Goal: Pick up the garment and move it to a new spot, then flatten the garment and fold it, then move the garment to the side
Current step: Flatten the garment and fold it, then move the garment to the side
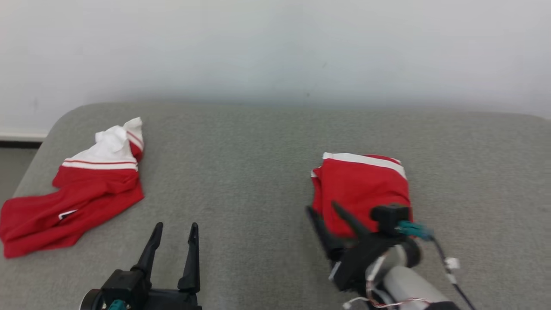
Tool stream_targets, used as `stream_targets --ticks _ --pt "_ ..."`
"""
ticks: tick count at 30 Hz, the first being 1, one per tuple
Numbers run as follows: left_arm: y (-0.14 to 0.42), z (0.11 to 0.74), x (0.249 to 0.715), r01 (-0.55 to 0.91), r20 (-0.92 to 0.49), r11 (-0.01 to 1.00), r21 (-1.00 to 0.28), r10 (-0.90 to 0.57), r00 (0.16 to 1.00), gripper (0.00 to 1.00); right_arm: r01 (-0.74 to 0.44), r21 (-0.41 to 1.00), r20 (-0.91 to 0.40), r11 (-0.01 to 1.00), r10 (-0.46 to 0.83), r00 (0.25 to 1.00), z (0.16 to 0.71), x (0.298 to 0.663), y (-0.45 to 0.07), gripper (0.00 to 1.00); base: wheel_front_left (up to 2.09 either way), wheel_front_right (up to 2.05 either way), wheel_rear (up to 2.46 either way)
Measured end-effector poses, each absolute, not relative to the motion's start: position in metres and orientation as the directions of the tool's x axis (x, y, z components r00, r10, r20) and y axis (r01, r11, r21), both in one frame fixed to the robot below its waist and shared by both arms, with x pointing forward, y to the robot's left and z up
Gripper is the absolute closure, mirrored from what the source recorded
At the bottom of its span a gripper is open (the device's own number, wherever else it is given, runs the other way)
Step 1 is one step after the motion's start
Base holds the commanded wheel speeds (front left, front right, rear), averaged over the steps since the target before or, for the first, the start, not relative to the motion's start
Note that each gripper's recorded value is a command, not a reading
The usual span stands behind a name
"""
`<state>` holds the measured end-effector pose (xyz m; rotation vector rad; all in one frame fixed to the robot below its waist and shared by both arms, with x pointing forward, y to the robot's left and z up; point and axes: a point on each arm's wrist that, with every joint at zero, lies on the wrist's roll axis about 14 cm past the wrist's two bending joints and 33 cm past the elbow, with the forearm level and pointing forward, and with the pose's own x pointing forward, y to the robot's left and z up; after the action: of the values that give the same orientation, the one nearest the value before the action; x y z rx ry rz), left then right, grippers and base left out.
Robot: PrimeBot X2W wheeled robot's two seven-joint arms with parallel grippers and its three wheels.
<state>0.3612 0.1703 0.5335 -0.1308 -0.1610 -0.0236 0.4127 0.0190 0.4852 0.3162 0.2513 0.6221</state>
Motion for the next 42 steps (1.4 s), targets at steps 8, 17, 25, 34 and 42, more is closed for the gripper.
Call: stream_targets --ticks 8,17,25,34,42 --pt "0.159 0.544 0.368 0.064 0.191 0.989 -0.137 -0.037 0.981 0.00 -0.325 0.286 0.076 0.902 0.317 0.945 0.529 0.414 -0.112 0.00 0.00 0.00 0.00" --pt "0.152 0.549 0.371 0.091 0.203 0.987 -0.134 -0.062 0.977 0.00 -0.149 0.195 0.075 0.969 0.136 0.988 0.530 0.381 -0.189 0.00 0.00 0.00 0.00" --pt "0.167 0.524 0.361 0.043 0.130 0.992 -0.122 -0.027 0.991 0.00 -0.062 0.188 0.012 0.980 0.061 0.998 0.511 0.360 -0.210 0.00 0.00 0.00 0.00" --pt "0.184 0.506 0.351 -0.002 0.082 0.992 -0.123 0.012 0.997 0.00 -0.054 0.216 -0.018 0.975 0.060 0.998 0.508 0.358 -0.203 0.00 0.00 0.00 0.00" --pt "0.187 0.504 0.350 -0.007 0.076 0.993 -0.120 0.017 0.997 0.00 -0.047 0.240 -0.034 0.970 0.057 0.998 0.505 0.359 -0.200 0.00 0.00 0.00 0.00"
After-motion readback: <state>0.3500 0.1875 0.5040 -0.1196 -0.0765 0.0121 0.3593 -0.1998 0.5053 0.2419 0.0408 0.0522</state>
